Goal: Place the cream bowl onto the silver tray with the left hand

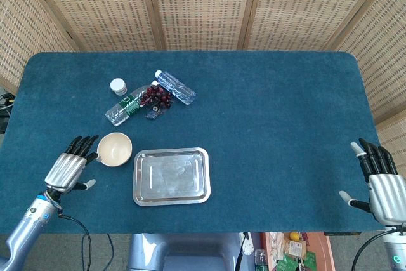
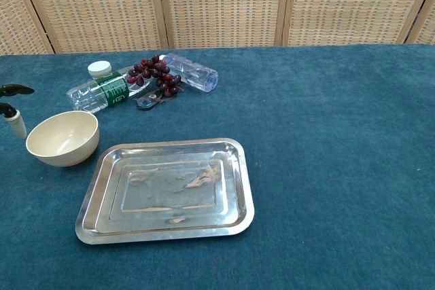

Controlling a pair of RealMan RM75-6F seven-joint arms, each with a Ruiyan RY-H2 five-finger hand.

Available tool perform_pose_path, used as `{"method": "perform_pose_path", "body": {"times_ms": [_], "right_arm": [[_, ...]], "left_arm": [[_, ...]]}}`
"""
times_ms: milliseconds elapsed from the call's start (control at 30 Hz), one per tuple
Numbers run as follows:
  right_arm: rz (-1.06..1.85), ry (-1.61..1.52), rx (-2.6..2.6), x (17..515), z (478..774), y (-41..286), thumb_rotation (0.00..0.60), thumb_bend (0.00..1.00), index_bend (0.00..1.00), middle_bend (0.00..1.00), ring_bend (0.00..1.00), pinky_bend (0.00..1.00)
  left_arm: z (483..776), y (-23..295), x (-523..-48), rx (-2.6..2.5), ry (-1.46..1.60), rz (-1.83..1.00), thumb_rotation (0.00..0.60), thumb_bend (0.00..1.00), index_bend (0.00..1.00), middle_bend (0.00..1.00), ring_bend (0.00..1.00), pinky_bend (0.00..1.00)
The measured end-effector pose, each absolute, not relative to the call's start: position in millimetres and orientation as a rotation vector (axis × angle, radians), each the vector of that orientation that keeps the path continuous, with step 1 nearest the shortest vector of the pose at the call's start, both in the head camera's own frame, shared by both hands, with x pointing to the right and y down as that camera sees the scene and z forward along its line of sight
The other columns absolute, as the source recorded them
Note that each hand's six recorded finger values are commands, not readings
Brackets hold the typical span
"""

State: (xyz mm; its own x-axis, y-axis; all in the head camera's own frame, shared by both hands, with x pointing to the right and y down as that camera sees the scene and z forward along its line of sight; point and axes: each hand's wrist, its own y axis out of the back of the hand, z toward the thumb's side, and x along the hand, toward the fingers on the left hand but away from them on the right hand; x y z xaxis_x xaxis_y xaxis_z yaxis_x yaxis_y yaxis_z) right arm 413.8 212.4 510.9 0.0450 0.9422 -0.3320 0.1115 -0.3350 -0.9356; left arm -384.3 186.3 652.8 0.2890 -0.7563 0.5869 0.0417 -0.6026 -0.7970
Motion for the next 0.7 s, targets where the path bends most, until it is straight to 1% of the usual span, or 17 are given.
{"method": "perform_pose_path", "body": {"times_ms": [233, 333, 467, 633, 700], "right_arm": [[1.383, -1.075, -1.571, 410.1, 517.0, 212.5, 0.600, 0.00, 0.02, 0.00, 0.00, 0.00], [1.392, -1.082, -1.575, 411.9, 518.9, 211.5, 0.600, 0.00, 0.02, 0.00, 0.00, 0.00], [1.395, -1.087, -1.579, 413.2, 519.6, 210.1, 0.600, 0.00, 0.02, 0.00, 0.00, 0.00], [1.397, -1.090, -1.584, 414.2, 520.3, 209.1, 0.600, 0.00, 0.02, 0.00, 0.00, 0.00], [1.396, -1.092, -1.584, 414.3, 520.3, 208.8, 0.600, 0.00, 0.02, 0.00, 0.00, 0.00]], "left_arm": [[675.5, 181.5, -375.7, -1.820, 0.635, -1.421, 0.600, 0.27, 0.40, 0.00, 0.00, 0.00], [686.3, 177.0, -373.3, -1.811, 0.638, -1.442, 0.600, 0.30, 0.41, 0.00, 0.00, 0.00], [695.5, 173.2, -368.2, -1.802, 0.620, -1.455, 0.600, 0.38, 0.44, 0.00, 0.00, 0.00], [702.9, 171.5, -362.6, -1.802, 0.608, -1.468, 0.600, 0.41, 0.49, 0.00, 0.00, 0.00], [704.1, 170.8, -361.2, -1.801, 0.608, -1.469, 0.600, 0.42, 0.54, 0.00, 0.00, 0.00]]}}
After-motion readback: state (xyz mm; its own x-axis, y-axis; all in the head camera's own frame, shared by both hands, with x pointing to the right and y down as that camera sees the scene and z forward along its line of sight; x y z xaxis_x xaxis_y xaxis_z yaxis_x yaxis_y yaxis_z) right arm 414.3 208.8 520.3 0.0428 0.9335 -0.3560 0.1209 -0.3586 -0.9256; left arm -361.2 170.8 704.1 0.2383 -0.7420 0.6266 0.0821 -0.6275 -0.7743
